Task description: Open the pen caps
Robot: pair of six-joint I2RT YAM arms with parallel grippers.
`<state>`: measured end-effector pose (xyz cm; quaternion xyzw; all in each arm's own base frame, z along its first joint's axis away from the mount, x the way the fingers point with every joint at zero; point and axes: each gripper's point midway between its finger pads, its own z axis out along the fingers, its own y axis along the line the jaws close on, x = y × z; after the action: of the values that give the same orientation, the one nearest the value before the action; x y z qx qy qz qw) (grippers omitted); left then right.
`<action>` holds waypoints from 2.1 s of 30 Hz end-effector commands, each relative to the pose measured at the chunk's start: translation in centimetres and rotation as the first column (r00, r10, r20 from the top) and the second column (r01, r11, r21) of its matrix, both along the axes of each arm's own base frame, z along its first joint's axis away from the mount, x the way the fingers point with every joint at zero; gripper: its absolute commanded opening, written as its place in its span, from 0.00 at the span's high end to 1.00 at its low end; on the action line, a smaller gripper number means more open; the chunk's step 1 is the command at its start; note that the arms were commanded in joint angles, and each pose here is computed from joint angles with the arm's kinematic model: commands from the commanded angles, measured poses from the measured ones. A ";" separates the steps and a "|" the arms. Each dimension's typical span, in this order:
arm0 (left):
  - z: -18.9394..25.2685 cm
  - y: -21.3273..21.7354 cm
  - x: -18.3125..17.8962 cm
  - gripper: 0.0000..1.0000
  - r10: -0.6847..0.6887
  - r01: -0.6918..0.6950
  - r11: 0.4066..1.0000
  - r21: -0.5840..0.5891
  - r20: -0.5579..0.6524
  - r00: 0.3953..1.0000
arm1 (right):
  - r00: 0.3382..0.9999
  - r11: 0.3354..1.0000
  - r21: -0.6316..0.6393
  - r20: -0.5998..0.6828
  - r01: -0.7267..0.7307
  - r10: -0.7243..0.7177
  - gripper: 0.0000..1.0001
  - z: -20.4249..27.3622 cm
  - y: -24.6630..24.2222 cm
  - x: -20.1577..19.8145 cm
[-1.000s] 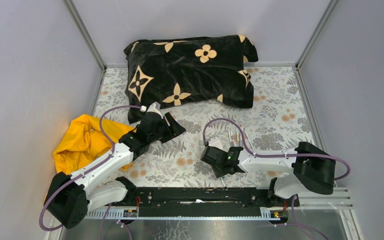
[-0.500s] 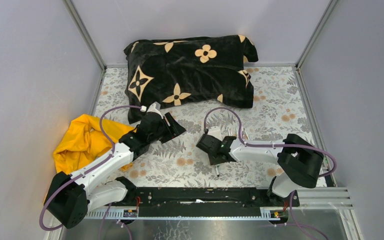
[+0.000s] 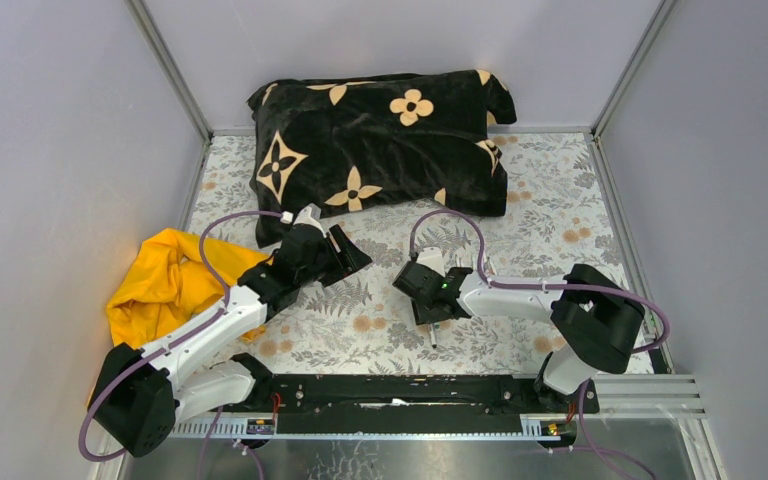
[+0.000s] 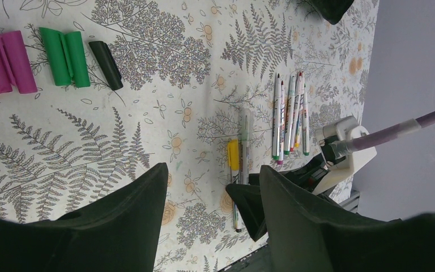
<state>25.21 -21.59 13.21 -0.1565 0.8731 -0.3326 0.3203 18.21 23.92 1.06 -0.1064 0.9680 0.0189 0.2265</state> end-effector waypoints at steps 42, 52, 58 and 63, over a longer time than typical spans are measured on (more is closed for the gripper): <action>0.5 -0.2 0.9 0.32 0.018 -0.017 1.000 -0.004 0.034 0.999 | 0.994 0.996 -0.032 0.064 0.086 -0.083 0.64 -0.1 -2.7 1.7; -0.1 -0.4 1.0 0.30 0.015 -0.015 1.000 0.000 0.022 1.000 | 0.996 0.996 -0.033 0.035 0.086 -0.085 0.85 -1.1 -3.3 1.0; -0.4 -0.8 1.0 0.28 0.001 -0.001 1.000 -0.004 0.008 1.000 | 0.993 0.996 -0.003 0.080 0.093 -0.092 0.92 1.1 -3.5 1.4; -0.4 -1.5 1.0 0.19 -0.022 0.022 0.999 -0.023 -0.002 1.000 | 0.991 0.998 0.044 0.122 0.053 -0.058 0.94 3.7 -3.1 1.7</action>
<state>25.37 -21.67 11.09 -0.1612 0.8860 -0.3140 0.3007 19.45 20.84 2.09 -0.0732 0.9621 0.0052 0.2627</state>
